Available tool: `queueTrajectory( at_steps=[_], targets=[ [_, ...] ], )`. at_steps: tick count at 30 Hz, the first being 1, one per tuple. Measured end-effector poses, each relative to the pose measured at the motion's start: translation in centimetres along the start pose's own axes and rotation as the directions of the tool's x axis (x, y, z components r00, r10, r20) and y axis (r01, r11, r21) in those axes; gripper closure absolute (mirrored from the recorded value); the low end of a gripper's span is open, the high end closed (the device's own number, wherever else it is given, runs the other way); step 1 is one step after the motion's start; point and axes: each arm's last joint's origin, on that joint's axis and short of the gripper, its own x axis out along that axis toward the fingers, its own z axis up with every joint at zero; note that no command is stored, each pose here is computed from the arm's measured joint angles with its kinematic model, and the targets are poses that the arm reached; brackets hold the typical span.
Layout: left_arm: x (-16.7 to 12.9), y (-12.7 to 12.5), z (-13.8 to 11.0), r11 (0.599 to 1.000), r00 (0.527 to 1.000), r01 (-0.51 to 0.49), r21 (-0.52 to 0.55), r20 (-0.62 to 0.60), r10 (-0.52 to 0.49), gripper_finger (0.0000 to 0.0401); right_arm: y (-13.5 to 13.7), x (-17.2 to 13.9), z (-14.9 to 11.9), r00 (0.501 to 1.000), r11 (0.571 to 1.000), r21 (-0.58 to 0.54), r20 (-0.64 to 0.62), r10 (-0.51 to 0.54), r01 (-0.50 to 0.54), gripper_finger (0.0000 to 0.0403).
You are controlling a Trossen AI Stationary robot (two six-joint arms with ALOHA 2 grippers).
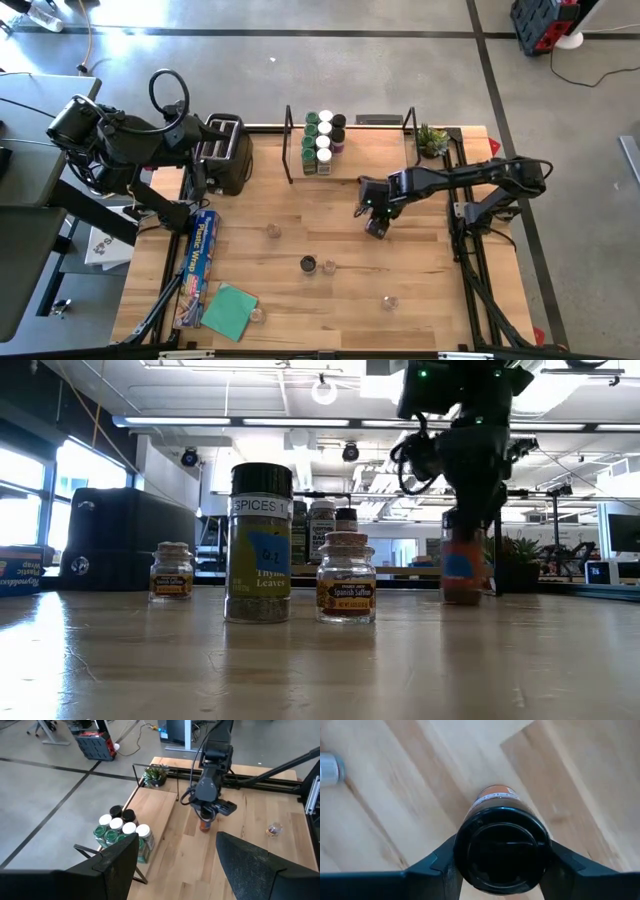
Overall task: Shelf spices
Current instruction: Put the right black seasoning bottle on the shelf aligned with the other black seasoning bottles
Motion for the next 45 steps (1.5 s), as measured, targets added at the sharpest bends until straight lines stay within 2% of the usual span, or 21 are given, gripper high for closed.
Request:
queueTrajectory(
  at_steps=[6,10,14,18,23,30,32,37,45],
  targets=[
    [0.0,0.0,0.0,1.0,1.0,0.0,0.0,0.0,0.0,0.0139,-0.5,-0.5,1.1,0.998,0.996,0.09,0.061,-0.001,-0.005,0.0216],
    [0.0,0.0,0.0,1.0,1.0,0.0,0.001,0.0,0.0,0.0139,-0.7,-3.3,3.4,0.988,0.989,0.145,0.156,0.01,-0.033,0.0216],
    [0.0,0.0,0.0,1.0,1.0,-0.002,0.012,0.0,0.002,0.0139,-2.2,-7.7,5.8,0.966,0.957,0.279,0.214,-0.146,0.082,0.0216],
    [0.0,0.1,0.0,1.0,1.0,-0.015,0.026,0.003,0.014,0.0139,-4.0,-9.8,9.1,0.963,0.952,0.291,0.216,-0.163,0.096,0.0217],
    [0.0,0.1,0.0,0.999,1.0,-0.026,0.027,0.006,0.025,0.0139,-6.4,-8.4,13.4,0.976,0.95,0.297,0.158,-0.151,0.099,0.0217],
    [0.0,0.1,0.0,0.999,1.0,-0.027,0.024,0.007,0.027,0.0139,-7.5,-6.2,18.0,0.978,0.949,0.297,0.138,-0.155,0.108,0.0217],
    [0.0,0.1,0.0,0.999,1.0,-0.028,0.025,0.007,0.028,0.0139,-7.4,-6.0,18.6,0.978,0.949,0.298,0.142,-0.152,0.105,0.0214],
    [0.0,0.1,0.0,0.999,1.0,-0.03,0.024,0.007,0.03,0.0139,-7.4,-5.8,19.2,0.973,0.948,0.301,0.165,-0.159,0.104,0.0174],
    [0.0,0.1,0.0,0.999,0.999,-0.031,0.025,0.008,0.031,0.0139,-7.5,-5.8,19.4,0.964,0.945,0.296,0.181,-0.196,0.137,0.0165]
  ],
)
